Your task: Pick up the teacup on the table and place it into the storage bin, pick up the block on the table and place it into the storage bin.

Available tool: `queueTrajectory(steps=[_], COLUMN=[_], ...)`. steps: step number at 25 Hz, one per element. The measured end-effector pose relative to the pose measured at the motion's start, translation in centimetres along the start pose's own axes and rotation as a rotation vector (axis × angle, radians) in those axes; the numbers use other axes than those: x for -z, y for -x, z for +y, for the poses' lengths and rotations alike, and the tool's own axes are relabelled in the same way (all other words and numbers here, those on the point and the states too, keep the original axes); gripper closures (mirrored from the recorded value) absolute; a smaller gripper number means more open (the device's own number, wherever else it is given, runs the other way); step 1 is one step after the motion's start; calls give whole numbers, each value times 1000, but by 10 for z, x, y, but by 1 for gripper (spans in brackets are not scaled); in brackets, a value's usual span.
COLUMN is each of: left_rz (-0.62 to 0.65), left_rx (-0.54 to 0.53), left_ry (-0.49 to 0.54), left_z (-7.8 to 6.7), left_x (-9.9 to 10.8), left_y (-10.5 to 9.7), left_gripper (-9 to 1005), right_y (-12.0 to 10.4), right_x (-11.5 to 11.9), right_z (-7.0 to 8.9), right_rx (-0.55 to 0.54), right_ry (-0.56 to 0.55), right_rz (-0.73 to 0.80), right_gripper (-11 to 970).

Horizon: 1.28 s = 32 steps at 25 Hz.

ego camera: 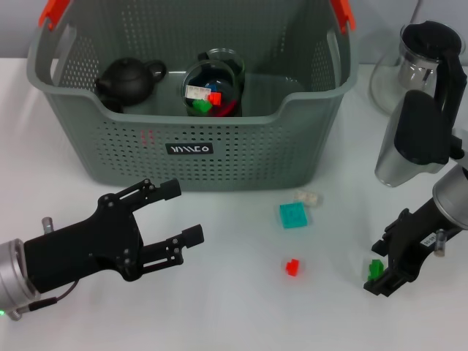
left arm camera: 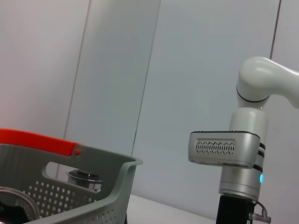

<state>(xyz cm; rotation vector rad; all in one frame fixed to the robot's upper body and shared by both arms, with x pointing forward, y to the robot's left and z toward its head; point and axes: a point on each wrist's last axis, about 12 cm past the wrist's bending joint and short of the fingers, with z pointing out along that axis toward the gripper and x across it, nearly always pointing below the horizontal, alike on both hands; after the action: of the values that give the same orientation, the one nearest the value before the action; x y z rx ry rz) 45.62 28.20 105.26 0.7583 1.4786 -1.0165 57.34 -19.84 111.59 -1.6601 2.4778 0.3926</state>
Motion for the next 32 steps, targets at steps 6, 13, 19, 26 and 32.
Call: queueTrajectory(steps=[6,13,19,26,32], left_rz=[-1,-4,-1,3,4], left_rx=[1,3,2,3,7], left_ry=[5,14,19,25,32], left_z=[0,1,1,2,1], left_x=[0,1,1,1,3], left_y=[0,0,0,-1,-2], left_gripper=[185,185,185,185,185], right_y=[3,5,5,7,10], right_x=[-5,-7,-11,-11,9], right_z=[1,1,4,5,6], right_rx=[21,27,50,50,46], right_ry=[-6,-12,-9,-10,3], right_rz=[14,21,47,46,-85], right_gripper=[227,275,316,493,527])
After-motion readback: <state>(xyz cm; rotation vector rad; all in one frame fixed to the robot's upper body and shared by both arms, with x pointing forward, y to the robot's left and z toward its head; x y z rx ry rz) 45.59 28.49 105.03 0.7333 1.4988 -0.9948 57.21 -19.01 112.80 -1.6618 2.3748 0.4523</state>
